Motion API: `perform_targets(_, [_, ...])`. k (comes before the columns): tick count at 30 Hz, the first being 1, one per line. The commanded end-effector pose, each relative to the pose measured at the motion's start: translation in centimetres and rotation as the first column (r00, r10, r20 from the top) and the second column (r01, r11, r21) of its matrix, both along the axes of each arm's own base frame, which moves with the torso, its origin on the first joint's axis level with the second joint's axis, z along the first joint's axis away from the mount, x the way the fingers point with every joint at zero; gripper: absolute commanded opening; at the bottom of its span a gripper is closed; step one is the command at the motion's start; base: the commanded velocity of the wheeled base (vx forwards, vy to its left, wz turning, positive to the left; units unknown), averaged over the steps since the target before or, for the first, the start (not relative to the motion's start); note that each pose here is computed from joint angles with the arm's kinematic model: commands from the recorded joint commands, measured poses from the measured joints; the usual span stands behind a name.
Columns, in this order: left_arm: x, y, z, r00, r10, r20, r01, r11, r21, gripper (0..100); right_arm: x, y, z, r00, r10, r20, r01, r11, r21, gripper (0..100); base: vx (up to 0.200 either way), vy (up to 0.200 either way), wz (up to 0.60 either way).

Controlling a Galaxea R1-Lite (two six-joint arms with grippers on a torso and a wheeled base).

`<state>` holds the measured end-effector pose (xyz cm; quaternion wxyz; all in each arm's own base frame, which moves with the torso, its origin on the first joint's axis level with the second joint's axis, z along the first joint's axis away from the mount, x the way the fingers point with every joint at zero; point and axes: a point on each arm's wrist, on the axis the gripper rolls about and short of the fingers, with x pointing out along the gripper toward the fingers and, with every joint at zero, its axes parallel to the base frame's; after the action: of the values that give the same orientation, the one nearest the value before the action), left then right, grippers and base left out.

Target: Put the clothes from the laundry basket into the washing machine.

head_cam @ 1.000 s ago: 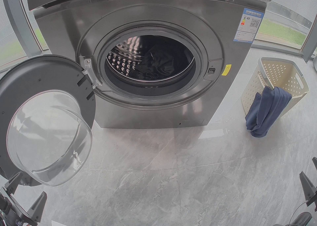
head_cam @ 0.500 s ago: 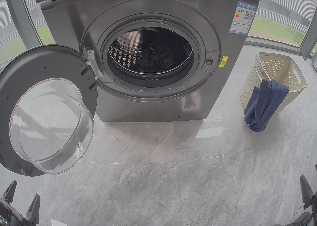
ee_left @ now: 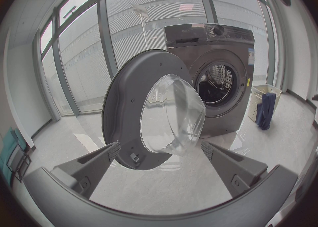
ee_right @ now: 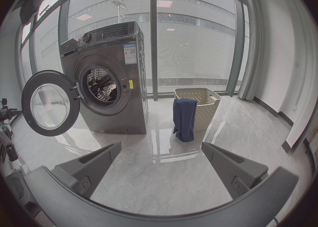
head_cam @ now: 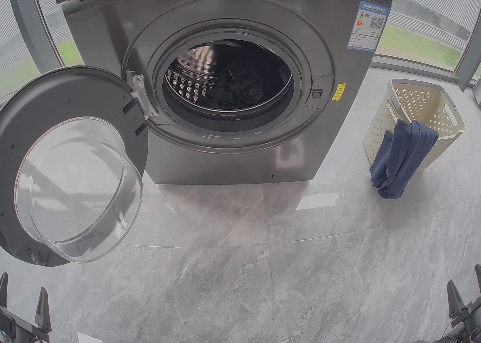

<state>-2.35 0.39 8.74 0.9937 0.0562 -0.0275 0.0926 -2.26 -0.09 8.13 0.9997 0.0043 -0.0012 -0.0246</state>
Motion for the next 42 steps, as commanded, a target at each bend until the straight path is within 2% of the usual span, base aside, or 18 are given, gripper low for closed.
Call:
perform_targets(1, [0.09,-0.10,-0.42,0.998,-0.063,0.008,0.063,0.994,-0.091,100,-0.04,0.03,-0.54,1.000,0.006,-0.001,-0.006,1.000,-0.010,100,0.000,0.000,0.00])
perform_targets(2, [0.06,-0.35,-0.33,0.984,-0.176,0.031,0.178,0.960,-0.214,100,-0.04,0.03,-0.53,1.000,0.008,0.000,-0.008,1.000,-0.012,100,0.000,0.000,0.00])
perform_targets(3, [0.02,-0.51,-0.31,0.967,-0.253,0.038,0.254,0.933,-0.256,100,-0.04,0.03,-0.54,1.000,0.006,-0.001,-0.006,1.000,-0.012,100,0.000,0.000,0.00])
perform_targets(4, [0.03,-0.59,-0.34,0.957,-0.288,0.033,0.287,0.923,-0.257,100,-0.04,0.03,-0.54,1.000,0.006,-0.001,-0.006,1.000,-0.012,100,0.000,0.000,0.00])
perform_targets(5, [0.00,-0.71,-0.38,0.945,-0.326,0.028,0.323,0.917,-0.235,100,-0.04,0.03,-0.54,1.000,0.008,-0.001,-0.008,1.000,-0.010,100,0.000,0.000,0.00])
perform_targets(7, [-0.02,-0.55,-0.42,0.965,-0.261,0.003,0.258,0.952,-0.167,100,-0.04,0.02,-0.53,1.000,0.009,0.000,-0.009,1.000,-0.010,100,0.000,0.000,0.00])
perform_targets(8, [-0.06,-0.43,-0.42,0.977,-0.213,-0.011,0.209,0.966,-0.150,100,-0.04,0.02,-0.54,1.000,0.009,-0.001,-0.009,1.000,-0.009,100,0.000,0.000,0.00])
perform_targets(10, [-0.16,-0.21,-0.46,0.993,-0.112,-0.026,0.108,0.985,-0.133,100,-0.04,0.02,-0.54,1.000,0.009,-0.001,-0.009,1.000,-0.010,100,0.000,0.000,0.00])
perform_targets(12, [-0.17,-0.08,-0.49,0.998,-0.055,-0.035,0.050,0.991,-0.126,100,-0.04,0.02,-0.54,1.000,0.009,-0.001,-0.009,1.000,-0.010,100,0.000,0.000,0.00])
perform_targets(14, [-0.15,-0.14,-0.55,0.996,-0.086,-0.034,0.081,0.989,-0.124,100,-0.04,0.02,-0.54,1.000,0.009,-0.001,-0.009,1.000,-0.010,100,0.000,0.000,0.00])
perform_targets(15, [-0.02,-0.24,-0.96,0.992,-0.119,-0.039,0.112,0.983,-0.145,100,-0.04,0.02,-0.54,1.000,0.009,-0.001,-0.009,1.000,-0.010,100,0.000,0.000,0.00])
perform_targets(16, [0.01,-0.25,-1.05,0.991,-0.126,-0.045,0.119,0.982,-0.146,100,-0.04,0.03,-0.53,1.000,0.008,0.000,-0.008,1.000,-0.010,100,0.000,0.000,0.00])
perform_targets(17, [0.09,-0.37,-1.23,0.982,-0.181,-0.050,0.174,0.977,-0.127,100,-0.04,0.02,-0.54,1.000,0.009,-0.001,-0.009,1.000,-0.010,100,0.000,0.000,0.00])
perform_targets(19, [0.10,-0.42,-1.21,0.977,-0.208,-0.053,0.201,0.973,-0.114,100,-0.04,0.02,-0.54,1.000,0.009,-0.001,-0.009,1.000,-0.009,100,0.000,0.000,0.00])
perform_targets(27, [0.09,-0.41,-1.20,0.978,-0.200,-0.049,0.194,0.974,-0.115,100,-0.04,0.02,-0.54,1.000,0.009,-0.001,-0.009,1.000,-0.010,100,0.000,0.000,0.00])
perform_targets(31, [0.09,-0.32,-1.21,0.987,-0.154,-0.049,0.147,0.981,-0.127,100,-0.04,0.02,-0.54,1.000,0.009,-0.001,-0.009,1.000,-0.010,100,0.000,-0.200,0.00])
perform_targets(42, [0.09,-0.32,-1.21,0.987,-0.153,-0.049,0.146,0.981,-0.125,100,-0.04,0.02,-0.54,1.000,0.009,-0.001,-0.009,1.000,-0.010,100,0.000,-0.200,0.00])
